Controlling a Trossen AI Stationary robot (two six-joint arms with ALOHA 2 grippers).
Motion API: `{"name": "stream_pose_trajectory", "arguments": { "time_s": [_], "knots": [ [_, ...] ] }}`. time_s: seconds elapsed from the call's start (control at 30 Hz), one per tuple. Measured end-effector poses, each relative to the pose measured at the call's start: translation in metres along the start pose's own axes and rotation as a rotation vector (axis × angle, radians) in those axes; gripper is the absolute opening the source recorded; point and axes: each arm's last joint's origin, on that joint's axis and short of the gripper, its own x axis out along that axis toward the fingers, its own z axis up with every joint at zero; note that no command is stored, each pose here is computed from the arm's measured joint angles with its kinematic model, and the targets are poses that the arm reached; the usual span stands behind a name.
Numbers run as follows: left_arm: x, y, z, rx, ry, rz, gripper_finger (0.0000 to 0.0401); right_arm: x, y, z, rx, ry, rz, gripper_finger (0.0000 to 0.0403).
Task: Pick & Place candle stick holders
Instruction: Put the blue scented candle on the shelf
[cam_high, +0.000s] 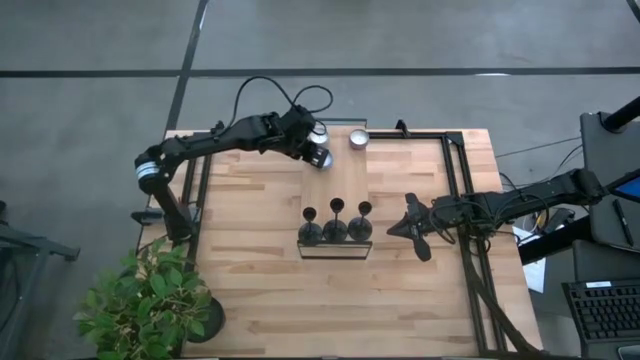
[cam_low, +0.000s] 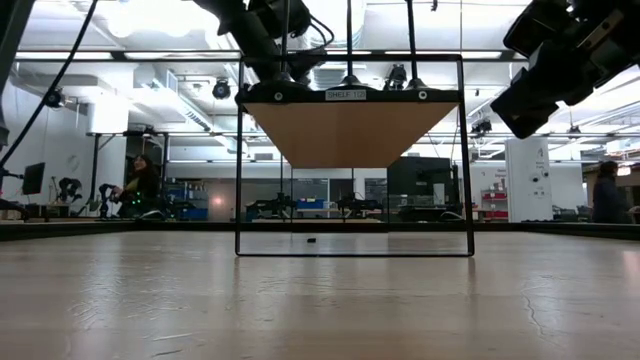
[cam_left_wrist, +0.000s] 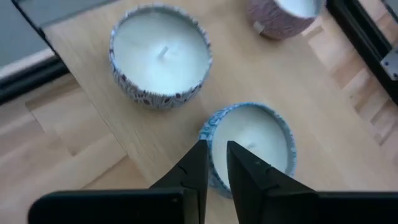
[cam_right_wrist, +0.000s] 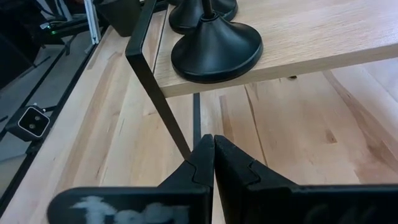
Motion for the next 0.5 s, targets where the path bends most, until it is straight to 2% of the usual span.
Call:
{"name": "stream_pose_trajectory", "arguments": {
  "time_s": [0.13, 0.2, 0.37, 0.5],
  "knots": [
    [-0.012, -0.001, 0.001, 0.063, -0.023, -0.014, 0.0051, 0.0, 0.0, -0.001, 0.0, 0.005, -0.002, 0.0008],
    [-0.017, -0.002, 0.0, 0.139, -0.017, -0.027, 0.0047, 0.0, -0.001, -0.002, 0.0, 0.009, -0.003, 0.0008],
    [-0.028, -0.006, -0.012, 0.334, 0.074, -0.081, 0.0012, 0.001, -0.001, -0.003, 0.0, 0.011, -0.004, 0.0008],
    [-0.024, -0.014, -0.021, 0.391, 0.152, -0.177, 0.0004, 0.001, -0.001, -0.003, 0.0, 0.009, -0.004, 0.0008]
  ]
}}
